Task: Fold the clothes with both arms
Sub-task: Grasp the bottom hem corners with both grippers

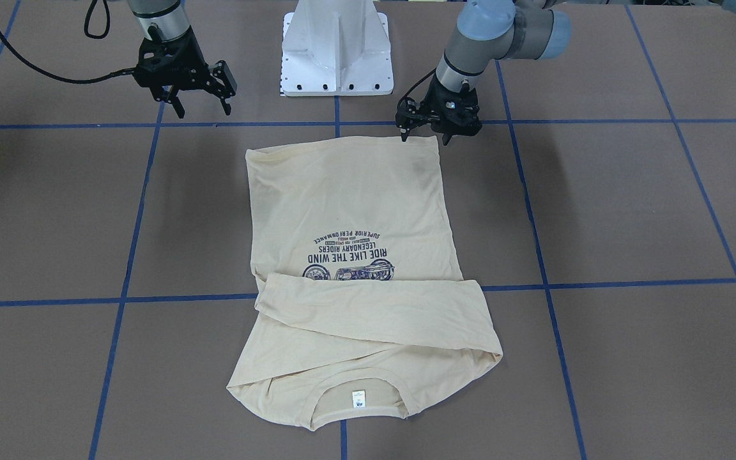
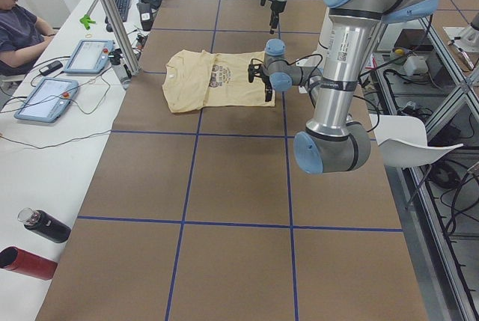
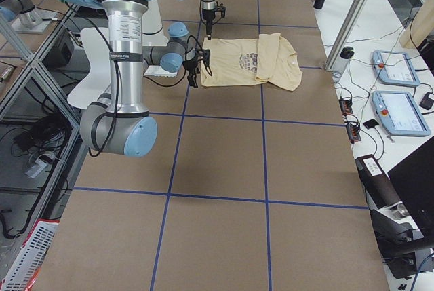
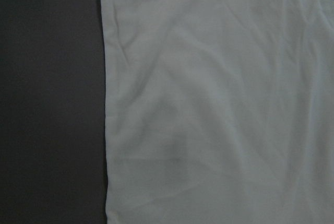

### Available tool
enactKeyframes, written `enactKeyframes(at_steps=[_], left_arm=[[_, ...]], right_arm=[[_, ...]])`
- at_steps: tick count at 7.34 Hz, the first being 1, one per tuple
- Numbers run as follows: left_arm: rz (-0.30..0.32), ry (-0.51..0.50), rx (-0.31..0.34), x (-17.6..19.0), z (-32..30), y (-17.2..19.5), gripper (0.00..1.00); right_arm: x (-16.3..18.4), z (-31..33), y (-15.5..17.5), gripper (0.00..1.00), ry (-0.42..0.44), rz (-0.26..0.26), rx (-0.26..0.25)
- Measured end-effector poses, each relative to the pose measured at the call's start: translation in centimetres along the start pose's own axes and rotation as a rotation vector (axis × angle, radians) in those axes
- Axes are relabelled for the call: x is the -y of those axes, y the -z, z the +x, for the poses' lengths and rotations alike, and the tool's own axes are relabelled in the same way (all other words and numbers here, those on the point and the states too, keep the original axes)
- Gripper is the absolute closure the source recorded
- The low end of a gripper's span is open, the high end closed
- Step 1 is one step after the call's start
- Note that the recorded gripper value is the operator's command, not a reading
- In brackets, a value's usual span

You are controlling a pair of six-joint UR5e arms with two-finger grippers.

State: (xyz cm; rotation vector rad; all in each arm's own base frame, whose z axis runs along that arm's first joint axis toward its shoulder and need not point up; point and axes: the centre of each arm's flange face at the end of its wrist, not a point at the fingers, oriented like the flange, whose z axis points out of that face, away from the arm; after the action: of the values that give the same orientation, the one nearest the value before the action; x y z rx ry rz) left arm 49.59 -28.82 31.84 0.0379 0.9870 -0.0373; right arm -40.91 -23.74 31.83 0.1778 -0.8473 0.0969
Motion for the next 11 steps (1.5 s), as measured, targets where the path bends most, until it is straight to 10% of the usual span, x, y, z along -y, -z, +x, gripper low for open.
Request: enactKeyframes(at_steps=[5, 8, 11], left_arm=[[-0.021, 0.033, 0.032, -0.9, -1.1, -2.3, 0.45], [-0.029, 0.032, 0.033, -1.3, -1.0, -2.6, 1.0], [-0.028, 0.036, 0.026, -1.4, -0.8, -1.8, 1.0]], right_arm=[[0.4, -3.3, 0.4, 0.0, 0.001, -0.003, -0.042], [0.3, -3.3, 0.3, 0.0, 0.002, -0.004, -0.044], [0.3, -3.2, -0.1, 0.0, 0.003, -0.005, -0.052]])
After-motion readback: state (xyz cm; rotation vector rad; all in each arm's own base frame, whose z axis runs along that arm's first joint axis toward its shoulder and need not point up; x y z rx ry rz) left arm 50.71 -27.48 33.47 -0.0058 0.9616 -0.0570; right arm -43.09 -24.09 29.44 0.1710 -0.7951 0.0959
